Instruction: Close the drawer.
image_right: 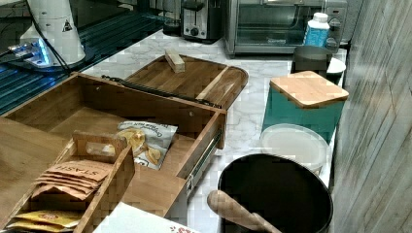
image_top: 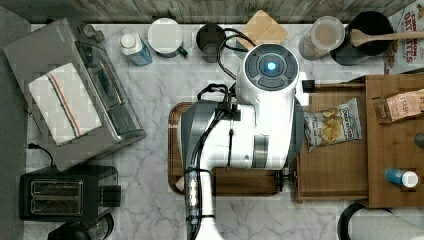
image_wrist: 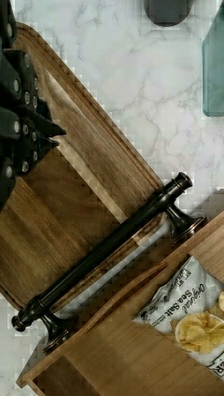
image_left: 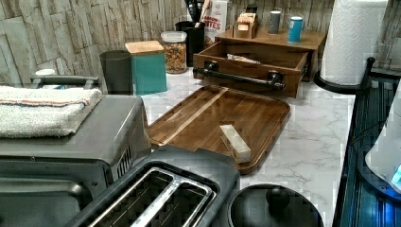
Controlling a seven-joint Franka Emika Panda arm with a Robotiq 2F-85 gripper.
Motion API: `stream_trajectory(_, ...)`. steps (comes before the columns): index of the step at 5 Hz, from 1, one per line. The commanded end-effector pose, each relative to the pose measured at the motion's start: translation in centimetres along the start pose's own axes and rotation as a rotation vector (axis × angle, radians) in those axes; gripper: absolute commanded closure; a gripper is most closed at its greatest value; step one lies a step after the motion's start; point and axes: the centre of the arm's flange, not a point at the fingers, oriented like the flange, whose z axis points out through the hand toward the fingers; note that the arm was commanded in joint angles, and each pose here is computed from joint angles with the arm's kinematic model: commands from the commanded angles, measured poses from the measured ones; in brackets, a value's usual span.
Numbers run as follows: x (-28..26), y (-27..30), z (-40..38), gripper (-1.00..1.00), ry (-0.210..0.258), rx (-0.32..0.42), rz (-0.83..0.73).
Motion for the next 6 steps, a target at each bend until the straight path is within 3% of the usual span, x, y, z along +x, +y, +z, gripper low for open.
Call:
stream_trajectory(1,0.3,0.4,0.1,1.00,0.001,-0.002,0.007)
stream_trajectory(2,-0.6,0.3,1.5,1.00,-0.044,0.055,-0.140)
stream_trajectory(3,-3.3,-0.7,3.6,1.00,0.046,0.031,-0.395)
stream_trajectory(4,-4.1,-0.7,6.8,1.00,0.053,0.040,-0.564)
stream_trajectory(5,-4.9,-1.4,9.3,1.00,0.023,-0.011,-0.665)
stream_trajectory(6,-6.0,-1.8,13.1,1.00,0.027,-0.069,-0.740)
